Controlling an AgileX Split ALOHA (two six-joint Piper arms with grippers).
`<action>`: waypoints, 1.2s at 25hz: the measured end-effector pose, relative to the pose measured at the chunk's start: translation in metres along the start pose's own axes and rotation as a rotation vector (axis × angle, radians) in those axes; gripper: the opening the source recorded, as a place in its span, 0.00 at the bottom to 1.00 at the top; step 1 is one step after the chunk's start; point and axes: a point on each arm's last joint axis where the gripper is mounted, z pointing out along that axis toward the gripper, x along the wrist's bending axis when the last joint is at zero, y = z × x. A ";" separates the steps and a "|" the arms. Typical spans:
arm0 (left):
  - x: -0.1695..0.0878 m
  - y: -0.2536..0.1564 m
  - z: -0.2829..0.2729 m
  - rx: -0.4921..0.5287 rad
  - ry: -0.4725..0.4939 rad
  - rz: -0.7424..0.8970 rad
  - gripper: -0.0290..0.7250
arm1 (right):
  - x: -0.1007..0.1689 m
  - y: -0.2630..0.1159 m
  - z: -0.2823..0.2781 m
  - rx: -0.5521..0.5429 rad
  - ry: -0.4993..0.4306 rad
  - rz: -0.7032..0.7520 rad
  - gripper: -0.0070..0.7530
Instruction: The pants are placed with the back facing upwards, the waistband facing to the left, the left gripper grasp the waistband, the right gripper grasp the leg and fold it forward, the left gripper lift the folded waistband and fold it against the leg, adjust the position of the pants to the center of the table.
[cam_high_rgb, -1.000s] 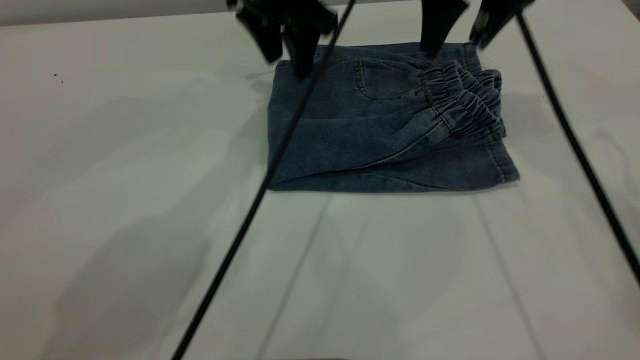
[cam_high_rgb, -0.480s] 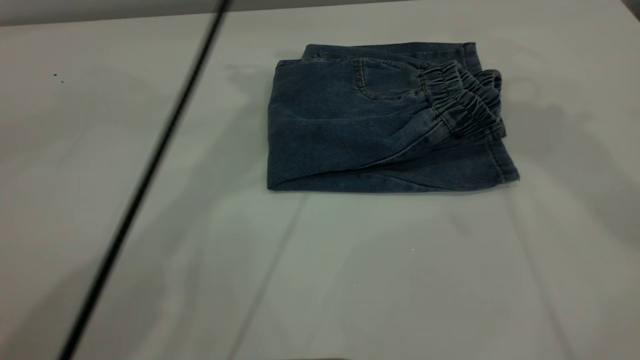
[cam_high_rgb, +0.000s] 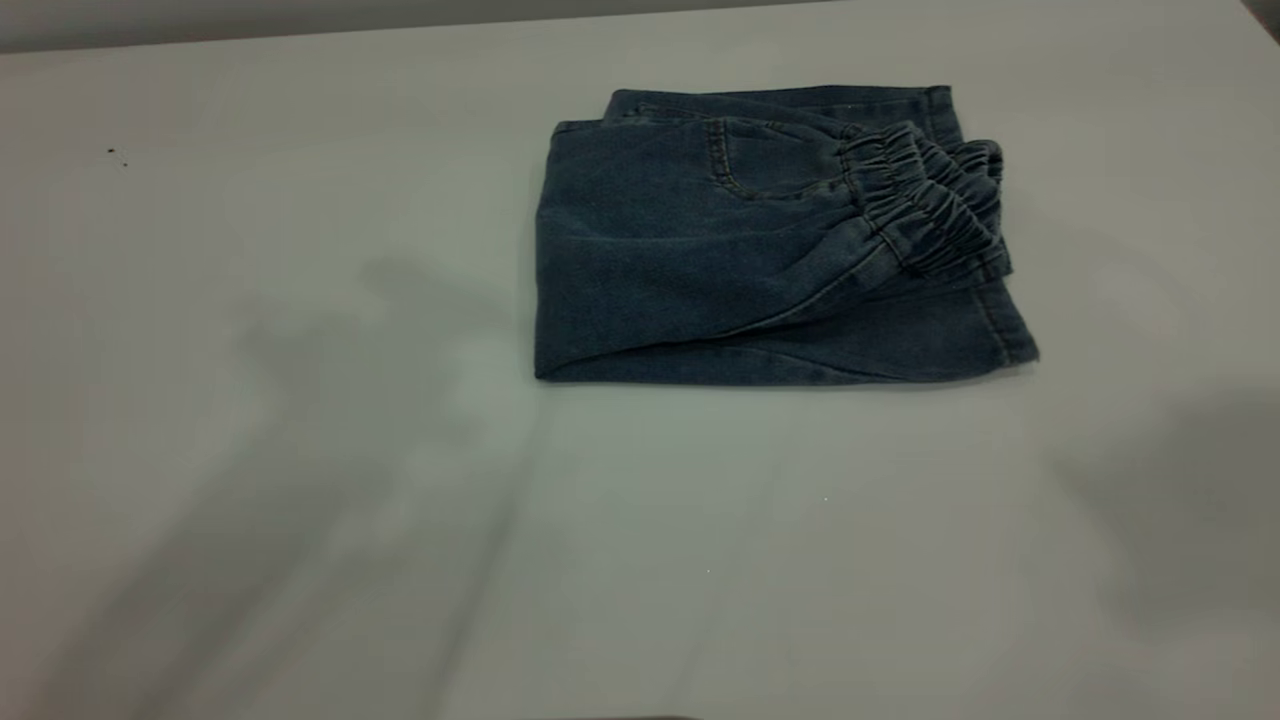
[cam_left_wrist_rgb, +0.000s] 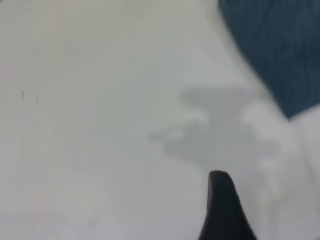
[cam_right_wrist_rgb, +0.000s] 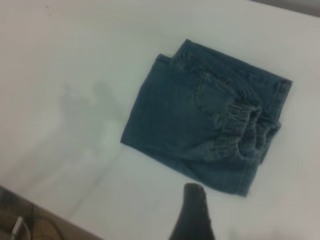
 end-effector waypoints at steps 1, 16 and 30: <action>0.000 -0.015 -0.014 -0.012 0.000 -0.009 0.57 | 0.003 -0.015 -0.015 -0.025 -0.002 -0.008 0.66; -0.002 -0.168 -0.095 -0.185 0.009 -0.054 0.57 | 0.003 -0.206 -0.081 -0.259 -0.119 -0.066 0.66; -0.019 -0.223 -0.074 -0.146 -0.098 -0.040 0.57 | -0.016 -0.257 -0.009 -0.140 -0.103 -0.147 0.66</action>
